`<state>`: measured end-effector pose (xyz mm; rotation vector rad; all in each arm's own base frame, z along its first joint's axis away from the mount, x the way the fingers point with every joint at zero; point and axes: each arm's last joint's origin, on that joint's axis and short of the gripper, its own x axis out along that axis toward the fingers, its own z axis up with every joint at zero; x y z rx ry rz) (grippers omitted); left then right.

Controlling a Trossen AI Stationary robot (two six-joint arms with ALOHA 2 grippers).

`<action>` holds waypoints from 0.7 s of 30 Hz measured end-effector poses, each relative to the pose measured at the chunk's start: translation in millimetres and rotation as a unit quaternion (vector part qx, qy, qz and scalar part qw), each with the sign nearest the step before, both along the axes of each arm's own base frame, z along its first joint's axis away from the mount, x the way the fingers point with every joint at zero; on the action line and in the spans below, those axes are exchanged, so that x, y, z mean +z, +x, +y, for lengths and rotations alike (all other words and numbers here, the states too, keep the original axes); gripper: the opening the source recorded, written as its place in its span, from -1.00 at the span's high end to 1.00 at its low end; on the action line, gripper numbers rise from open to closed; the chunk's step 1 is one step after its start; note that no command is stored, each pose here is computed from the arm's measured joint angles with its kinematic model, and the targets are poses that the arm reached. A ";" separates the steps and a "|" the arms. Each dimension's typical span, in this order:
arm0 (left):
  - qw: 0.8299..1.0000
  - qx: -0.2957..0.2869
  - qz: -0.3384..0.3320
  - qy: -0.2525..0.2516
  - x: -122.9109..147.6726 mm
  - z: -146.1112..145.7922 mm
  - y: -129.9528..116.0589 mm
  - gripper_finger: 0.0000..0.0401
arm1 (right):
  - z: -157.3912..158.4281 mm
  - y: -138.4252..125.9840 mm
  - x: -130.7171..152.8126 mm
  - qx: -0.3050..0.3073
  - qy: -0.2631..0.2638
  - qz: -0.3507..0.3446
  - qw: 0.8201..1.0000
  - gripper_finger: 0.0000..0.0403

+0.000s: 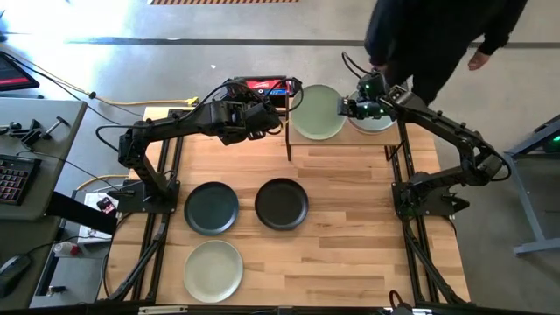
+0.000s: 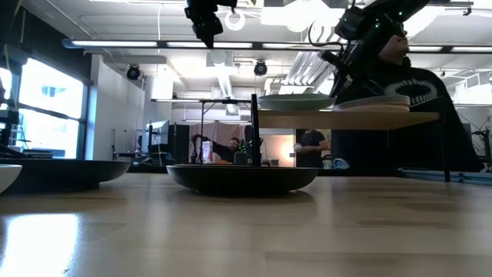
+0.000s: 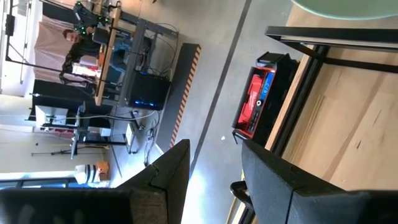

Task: Place and stack plates onto a shelf
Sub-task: Put the light green plate on the shelf

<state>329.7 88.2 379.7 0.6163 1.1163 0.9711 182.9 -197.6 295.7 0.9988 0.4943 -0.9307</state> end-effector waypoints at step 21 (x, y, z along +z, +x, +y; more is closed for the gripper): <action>1.000 -0.012 0.023 0.004 0.1 0.0 0.1 0.33 | 0.0 -0.1 -0.2 0.001 -0.001 0.003 1.000 0.71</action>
